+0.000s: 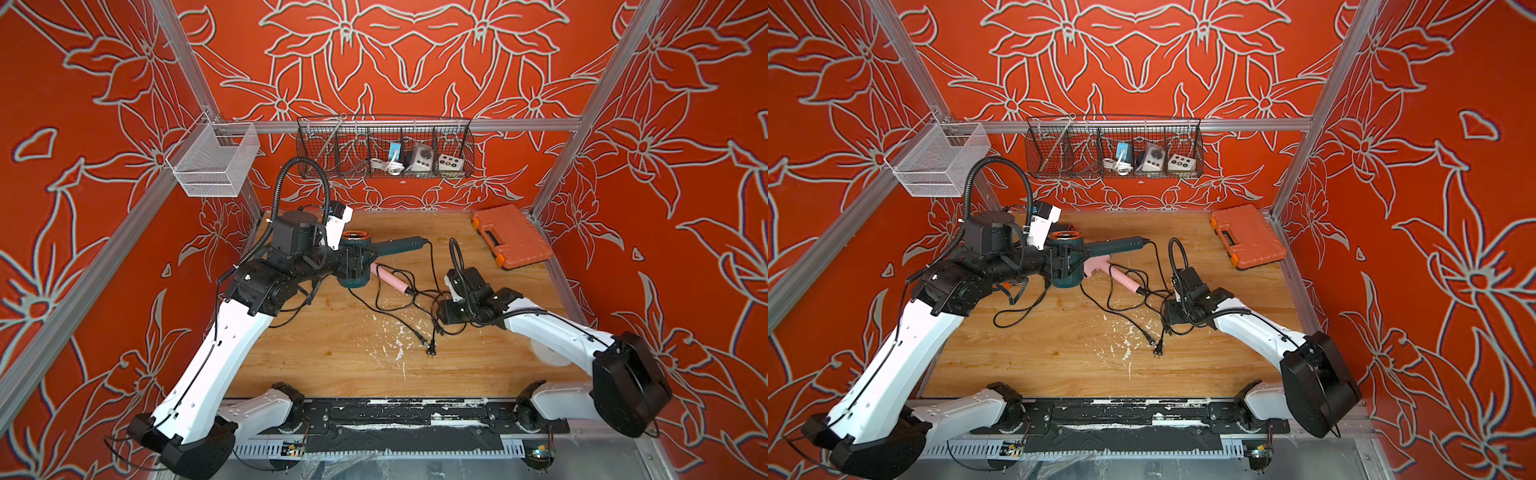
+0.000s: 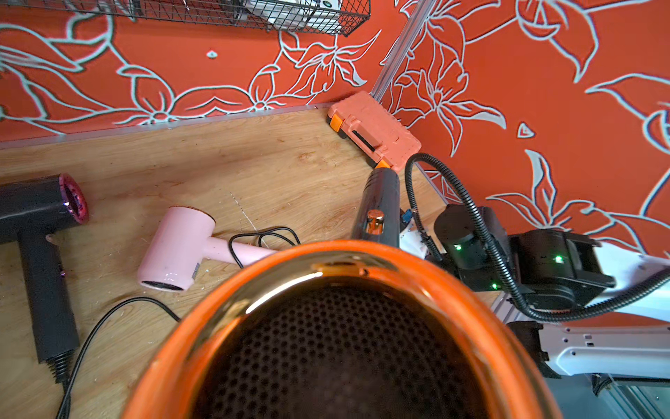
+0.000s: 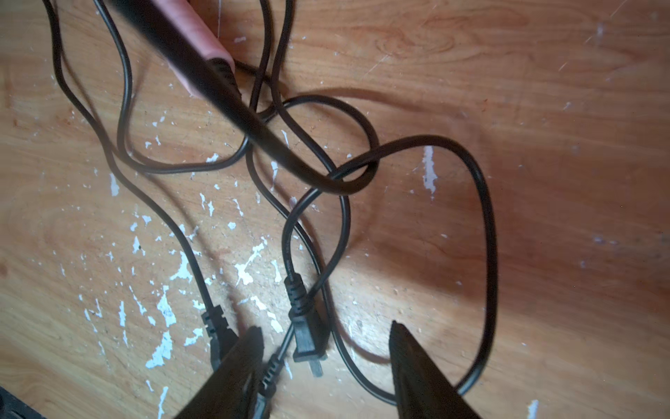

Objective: Wrap the cord around the hair dryer
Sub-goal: Adjust the power cord.

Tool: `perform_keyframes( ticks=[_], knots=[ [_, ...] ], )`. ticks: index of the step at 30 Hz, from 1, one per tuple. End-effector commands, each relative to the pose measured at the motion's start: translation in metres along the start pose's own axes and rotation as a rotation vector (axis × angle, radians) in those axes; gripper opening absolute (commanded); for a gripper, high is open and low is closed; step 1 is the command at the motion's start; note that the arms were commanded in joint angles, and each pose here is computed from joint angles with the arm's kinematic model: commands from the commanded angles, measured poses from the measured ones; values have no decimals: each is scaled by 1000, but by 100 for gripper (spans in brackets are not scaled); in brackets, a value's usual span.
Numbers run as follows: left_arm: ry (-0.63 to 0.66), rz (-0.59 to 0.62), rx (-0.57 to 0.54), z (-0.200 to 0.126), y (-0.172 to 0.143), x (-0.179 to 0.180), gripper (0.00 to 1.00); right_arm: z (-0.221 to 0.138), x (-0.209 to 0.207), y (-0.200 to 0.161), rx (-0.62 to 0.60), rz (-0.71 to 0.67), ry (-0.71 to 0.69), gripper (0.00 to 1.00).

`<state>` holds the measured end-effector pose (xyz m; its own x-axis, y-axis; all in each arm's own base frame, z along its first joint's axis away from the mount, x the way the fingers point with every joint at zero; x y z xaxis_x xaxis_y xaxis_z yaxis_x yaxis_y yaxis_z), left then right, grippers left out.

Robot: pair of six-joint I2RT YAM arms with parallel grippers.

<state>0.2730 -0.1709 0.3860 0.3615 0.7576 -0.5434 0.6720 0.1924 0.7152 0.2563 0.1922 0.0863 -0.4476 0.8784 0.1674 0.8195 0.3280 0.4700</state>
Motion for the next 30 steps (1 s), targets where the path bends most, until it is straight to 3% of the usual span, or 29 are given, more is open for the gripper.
perform_keyframes(
  ticks=[1,9,15,24,30],
  knots=[
    [-100,15,-92,-10,26,-25,0,12,6,10,-49,97,39,53],
    [-139,-11,-85,-8,28,-31,0,35,14,28,-69,86,29,51],
    [-141,-11,-89,-10,30,-33,0,47,9,25,-40,99,-4,39],
    [-134,23,-131,-20,44,-40,0,-12,-49,4,-17,38,-313,36],
    [-202,45,-191,-29,67,-60,0,-39,-104,-14,-8,158,-410,36]
  ],
)
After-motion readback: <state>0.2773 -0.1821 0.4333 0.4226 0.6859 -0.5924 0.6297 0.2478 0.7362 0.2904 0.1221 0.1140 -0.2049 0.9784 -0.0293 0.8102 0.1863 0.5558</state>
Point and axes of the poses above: each gripper's point midway between its finger pads, its own z axis out along the fingers, its own x axis along the line the jaws close on, y = z × x, the point moved 1 cm from there along -z, back along the fingers, and after that the axes turned 13 degrees about -z, right-handed, at the moved point
